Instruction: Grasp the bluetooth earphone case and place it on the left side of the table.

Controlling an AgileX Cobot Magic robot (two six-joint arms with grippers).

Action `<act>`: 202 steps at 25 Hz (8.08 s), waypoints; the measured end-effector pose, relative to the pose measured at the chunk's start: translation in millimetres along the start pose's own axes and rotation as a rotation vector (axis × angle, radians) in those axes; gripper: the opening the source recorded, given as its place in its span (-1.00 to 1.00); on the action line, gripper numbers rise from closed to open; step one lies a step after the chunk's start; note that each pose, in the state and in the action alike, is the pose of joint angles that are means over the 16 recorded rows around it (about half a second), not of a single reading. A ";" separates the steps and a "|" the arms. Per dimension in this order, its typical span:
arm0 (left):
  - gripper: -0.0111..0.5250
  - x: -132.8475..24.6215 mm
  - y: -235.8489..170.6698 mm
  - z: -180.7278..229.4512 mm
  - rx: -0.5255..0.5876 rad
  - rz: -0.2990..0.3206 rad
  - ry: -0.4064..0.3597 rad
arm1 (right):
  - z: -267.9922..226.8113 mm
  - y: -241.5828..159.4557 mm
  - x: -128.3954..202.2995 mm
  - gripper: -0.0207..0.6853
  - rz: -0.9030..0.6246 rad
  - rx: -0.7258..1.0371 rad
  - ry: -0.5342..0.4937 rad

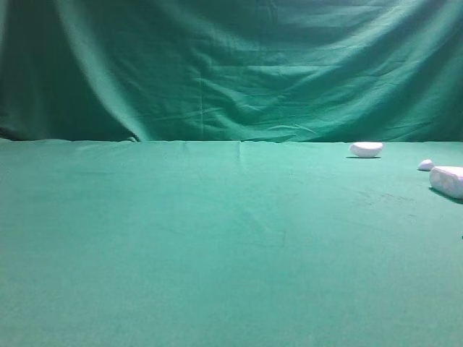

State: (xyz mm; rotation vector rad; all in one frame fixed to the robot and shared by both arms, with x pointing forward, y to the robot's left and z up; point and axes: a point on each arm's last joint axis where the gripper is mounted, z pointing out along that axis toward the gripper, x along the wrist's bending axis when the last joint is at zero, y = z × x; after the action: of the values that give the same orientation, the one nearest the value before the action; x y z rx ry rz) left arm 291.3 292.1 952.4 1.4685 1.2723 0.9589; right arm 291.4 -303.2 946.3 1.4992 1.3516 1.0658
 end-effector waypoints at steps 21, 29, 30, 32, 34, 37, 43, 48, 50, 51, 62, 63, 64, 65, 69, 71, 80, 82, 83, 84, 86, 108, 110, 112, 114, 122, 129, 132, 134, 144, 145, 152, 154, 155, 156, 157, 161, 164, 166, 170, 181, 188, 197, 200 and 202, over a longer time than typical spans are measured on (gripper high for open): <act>-0.96 0.0 0.0 0.0 0.000 0.000 0.000 | -0.6 10.8 3.1 -0.94 0.041 -0.120 0.037; -0.96 0.0 0.0 0.0 0.000 0.000 0.000 | -8.0 38.8 8.5 -0.94 0.098 -0.344 0.107; -0.96 0.0 0.0 0.0 0.000 0.000 0.000 | -9.4 44.3 8.9 -0.94 0.105 -0.356 0.111; -0.96 0.0 0.0 0.0 0.000 0.000 0.000 | -11.5 56.6 9.7 -0.94 0.113 -0.353 0.110; -0.96 0.0 0.0 0.0 0.000 0.000 0.000 | -12.0 69.7 10.1 -0.94 0.111 -0.312 0.098; -0.96 0.0 0.0 0.0 0.000 0.000 0.000 | -8.5 88.9 10.5 -0.94 0.102 -0.195 0.066; -0.96 0.0 0.0 0.0 0.000 0.000 0.000 | 13.2 122.1 12.5 -0.94 0.043 0.148 0.000; -0.96 0.0 0.0 0.0 0.000 0.000 0.000 | 44.2 133.7 22.9 -0.94 -0.068 0.418 0.029; -0.96 0.0 0.0 0.0 0.000 0.000 0.000 | 57.7 133.0 29.8 -0.94 -0.120 0.503 0.061; -0.96 0.0 0.0 0.0 0.000 0.000 0.000 | 64.2 132.1 33.7 -0.94 -0.147 0.542 0.078; -0.96 0.0 0.0 0.0 0.000 0.000 0.000 | 135.8 117.0 82.5 -0.77 -0.352 0.822 0.191; -0.96 0.0 0.0 0.0 0.000 0.000 0.000 | 142.5 115.3 85.5 -0.70 -0.357 0.837 0.187; -0.96 0.0 0.0 0.0 0.000 0.000 0.000 | 149.2 113.6 88.0 -0.62 -0.360 0.850 0.180; -0.96 0.0 0.0 0.0 0.000 0.000 0.000 | 155.7 112.1 90.1 -0.52 -0.360 0.861 0.171; -0.96 0.0 0.0 0.0 0.000 0.000 0.000 | 179.6 105.5 95.1 -0.07 -0.350 0.895 0.122; -0.96 0.0 0.0 0.0 0.000 0.000 0.000 | 189.9 101.2 96.5 0.15 -0.344 0.909 0.097; -0.96 0.0 0.0 0.0 0.000 0.000 0.000 | 222.5 80.0 99.7 0.77 -0.302 0.960 -0.004; -0.96 0.0 0.0 0.0 0.000 0.000 0.000 | 227.6 75.6 100.4 0.76 -0.296 0.970 -0.015; -0.96 0.0 0.0 0.0 0.000 0.000 0.000 | 229.8 73.5 100.8 0.74 -0.295 0.974 -0.018; -0.96 0.0 0.0 0.0 0.000 0.000 0.000 | 231.8 71.4 101.2 0.72 -0.293 0.979 -0.020; -0.96 0.0 0.0 0.0 0.000 0.000 0.000 | 235.5 67.6 102.0 0.67 -0.290 0.987 -0.022; -0.96 0.0 0.0 0.0 0.000 0.000 0.000 | 253.2 62.8 108.4 0.15 -0.280 1.000 -0.026; -0.96 0.0 0.0 0.0 0.000 0.000 0.000 | 255.6 70.3 111.0 0.09 -0.278 0.990 -0.028; -0.96 0.0 0.0 0.0 0.000 0.000 0.000 | 258.3 81.2 116.1 0.04 -0.282 0.971 -0.023; -0.96 0.0 0.0 0.0 0.000 0.000 0.000 | 260.6 94.7 124.2 -0.02 -0.290 0.944 -0.010; -0.96 0.0 0.0 0.0 0.000 0.000 0.000 | 255.2 156.9 198.6 -0.04 -0.370 0.774 0.143; -0.96 0.0 0.0 0.0 0.000 0.000 0.000 | 226.6 167.5 308.8 -0.04 -0.482 0.639 0.383; -0.96 0.0 0.0 0.0 0.000 0.000 0.000 | 213.7 150.7 356.1 -0.04 -0.528 0.608 0.480; -0.96 0.0 0.0 0.0 0.000 0.000 0.000 | 206.9 134.8 383.7 -0.04 -0.555 0.597 0.533; -0.96 0.0 0.0 0.0 0.000 0.000 0.000 | 201.7 49.9 456.4 -0.04 -0.638 0.598 0.661; -0.96 0.0 0.0 0.0 0.000 0.000 0.000 | 202.9 44.7 458.5 -0.03 -0.641 0.600 0.664; -0.96 0.0 0.0 0.0 0.000 0.000 0.000 | 209.4 26.8 461.9 0.25 -0.652 0.619 0.661; -0.96 0.0 0.0 0.0 0.000 0.000 0.000 | 208.9 28.1 461.3 0.36 -0.653 0.622 0.657; -0.96 0.0 0.0 0.0 0.000 0.000 0.000 | 208.1 30.0 460.7 0.40 -0.653 0.624 0.655; -0.96 0.0 0.0 0.0 0.000 0.000 0.000 | 206.9 32.8 460.0 0.44 -0.653 0.626 0.652; -0.96 0.0 0.0 0.0 0.000 0.000 0.000 | 205.3 36.4 459.0 0.46 -0.653 0.628 0.649; -0.96 0.0 0.0 0.0 0.000 0.000 0.000 | 195.5 58.8 452.1 0.40 -0.657 0.641 0.624; -0.96 0.0 0.0 0.0 0.000 0.000 0.000 | 184.4 83.7 443.6 0.17 -0.663 0.644 0.599; -0.96 0.0 0.0 0.0 0.000 0.000 0.000 | 175.3 103.7 436.0 -0.04 -0.667 0.640 0.579; -0.96 0.0 0.0 0.0 0.000 0.000 0.000 | 154.6 146.7 416.3 -0.48 -0.675 0.623 0.534; -0.96 0.0 0.0 0.0 0.000 0.000 0.000 | 89.5 248.4 345.0 -0.94 -0.654 0.517 0.497; -0.96 0.0 0.0 0.0 0.000 0.000 0.000 | 52.0 284.4 276.7 -0.94 -0.580 0.486 0.507; -0.96 0.0 0.0 0.0 0.000 0.000 0.000 | 17.6 274.9 183.1 -0.94 -0.456 0.519 0.442; -0.96 0.0 0.0 0.0 0.000 0.000 0.000 | 7.6 262.2 158.9 -0.94 -0.417 0.515 0.431; -0.96 0.0 0.0 0.0 0.000 0.000 0.000 | 1.1 252.6 145.4 -0.94 -0.392 0.508 0.434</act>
State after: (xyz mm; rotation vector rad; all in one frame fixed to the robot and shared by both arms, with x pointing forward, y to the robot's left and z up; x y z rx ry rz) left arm 291.3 292.1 952.4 1.4685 1.2723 0.9589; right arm 374.2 -177.0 1195.5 1.2912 2.2469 0.8547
